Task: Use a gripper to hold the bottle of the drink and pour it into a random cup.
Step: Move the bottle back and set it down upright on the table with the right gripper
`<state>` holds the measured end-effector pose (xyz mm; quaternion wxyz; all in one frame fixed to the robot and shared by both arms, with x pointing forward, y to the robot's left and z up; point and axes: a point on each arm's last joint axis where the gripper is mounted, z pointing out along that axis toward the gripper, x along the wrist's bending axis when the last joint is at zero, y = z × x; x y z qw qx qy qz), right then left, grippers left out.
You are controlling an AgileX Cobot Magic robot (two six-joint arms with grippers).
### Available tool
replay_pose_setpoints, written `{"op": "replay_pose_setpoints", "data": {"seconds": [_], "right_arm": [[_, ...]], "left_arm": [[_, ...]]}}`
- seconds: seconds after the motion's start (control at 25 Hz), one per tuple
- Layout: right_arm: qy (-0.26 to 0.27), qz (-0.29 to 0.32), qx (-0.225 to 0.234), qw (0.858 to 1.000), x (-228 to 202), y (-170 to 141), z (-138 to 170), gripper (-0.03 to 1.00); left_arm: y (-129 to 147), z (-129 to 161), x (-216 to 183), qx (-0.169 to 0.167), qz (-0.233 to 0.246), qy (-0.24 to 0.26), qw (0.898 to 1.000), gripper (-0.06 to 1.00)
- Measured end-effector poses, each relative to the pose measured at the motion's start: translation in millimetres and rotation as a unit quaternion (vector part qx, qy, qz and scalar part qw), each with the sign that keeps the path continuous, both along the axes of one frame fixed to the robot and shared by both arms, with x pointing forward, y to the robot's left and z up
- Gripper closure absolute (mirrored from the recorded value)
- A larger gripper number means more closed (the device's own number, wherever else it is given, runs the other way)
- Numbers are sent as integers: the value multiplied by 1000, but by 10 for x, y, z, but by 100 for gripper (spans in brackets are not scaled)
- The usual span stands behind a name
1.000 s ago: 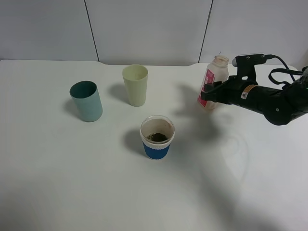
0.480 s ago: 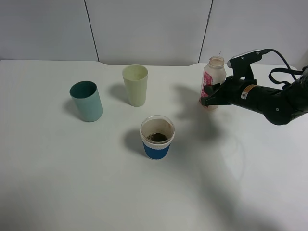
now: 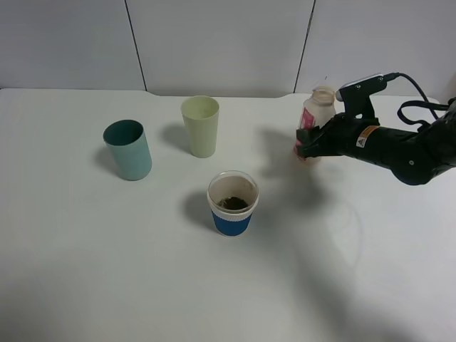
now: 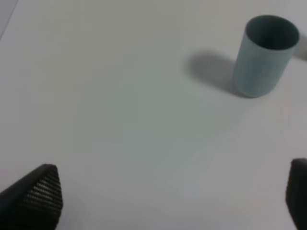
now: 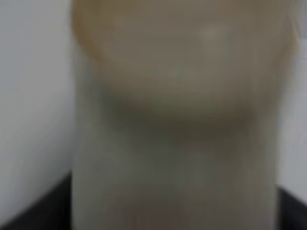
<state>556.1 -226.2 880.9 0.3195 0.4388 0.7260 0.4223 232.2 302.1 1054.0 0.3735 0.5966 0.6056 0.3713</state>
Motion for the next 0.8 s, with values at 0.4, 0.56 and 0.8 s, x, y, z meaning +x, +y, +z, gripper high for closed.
{"op": "replay_pose_setpoints", "data": {"seconds": [0.4,0.56,0.8], "right_arm": [[0,0,0,1000,0,1,1,5],[3,-5,10,1000,0,4,4,4],[2,-4,23,1000,-29,37,186,4]], "left_arm": [[0,0,0,0,0,0,1000,2],[0,0,0,0,0,0,1000,2],[0,0,0,0,0,0,1000,2]]}}
